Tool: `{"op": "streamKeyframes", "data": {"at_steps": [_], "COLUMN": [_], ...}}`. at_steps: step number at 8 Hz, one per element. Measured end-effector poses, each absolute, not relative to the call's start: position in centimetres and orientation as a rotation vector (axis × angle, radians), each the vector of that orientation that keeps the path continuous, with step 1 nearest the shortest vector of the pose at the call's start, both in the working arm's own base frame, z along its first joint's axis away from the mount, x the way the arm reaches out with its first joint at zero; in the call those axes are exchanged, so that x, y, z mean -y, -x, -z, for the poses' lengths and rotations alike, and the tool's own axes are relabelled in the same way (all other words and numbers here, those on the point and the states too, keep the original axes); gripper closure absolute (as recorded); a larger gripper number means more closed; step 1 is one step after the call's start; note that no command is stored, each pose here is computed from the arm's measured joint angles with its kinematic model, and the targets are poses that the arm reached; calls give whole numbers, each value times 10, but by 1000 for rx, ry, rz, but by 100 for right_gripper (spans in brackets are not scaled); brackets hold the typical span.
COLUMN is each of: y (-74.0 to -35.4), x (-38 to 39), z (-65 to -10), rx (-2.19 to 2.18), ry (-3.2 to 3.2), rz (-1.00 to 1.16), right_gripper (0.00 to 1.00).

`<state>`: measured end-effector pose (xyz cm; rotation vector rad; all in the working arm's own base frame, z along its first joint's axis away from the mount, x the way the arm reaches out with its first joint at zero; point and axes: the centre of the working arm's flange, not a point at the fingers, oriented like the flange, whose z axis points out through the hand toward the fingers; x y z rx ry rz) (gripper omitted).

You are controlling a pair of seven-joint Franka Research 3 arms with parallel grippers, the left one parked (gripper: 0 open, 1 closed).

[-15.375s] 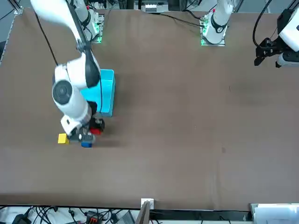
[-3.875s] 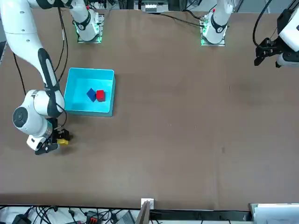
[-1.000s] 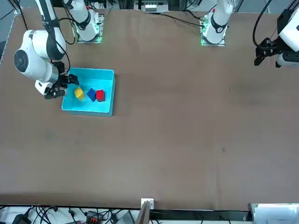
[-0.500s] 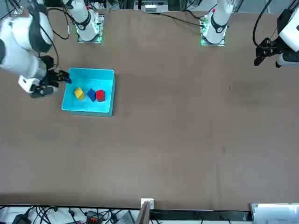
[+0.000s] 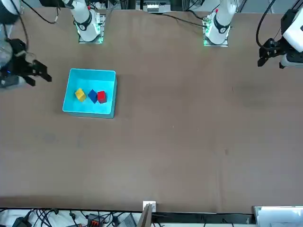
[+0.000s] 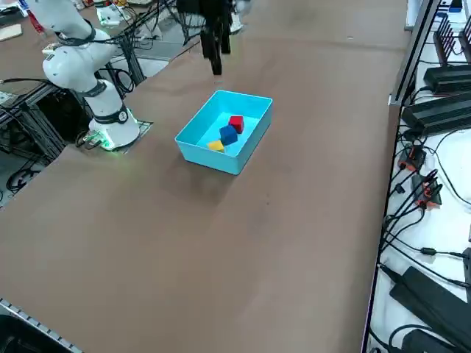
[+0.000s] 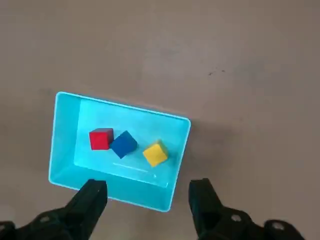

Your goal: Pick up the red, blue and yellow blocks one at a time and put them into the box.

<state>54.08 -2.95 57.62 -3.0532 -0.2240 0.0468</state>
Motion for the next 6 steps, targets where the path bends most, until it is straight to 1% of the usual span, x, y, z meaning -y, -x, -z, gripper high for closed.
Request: {"op": "streamKeyframes", "data": {"at_steps": [2,6], "y": [-542,-539], "x": [29,19], "z": [-605,-625], "rx": [86,26], "ry": [3098,3177], "rz": [3,52], "right_gripper": [0,0]}}
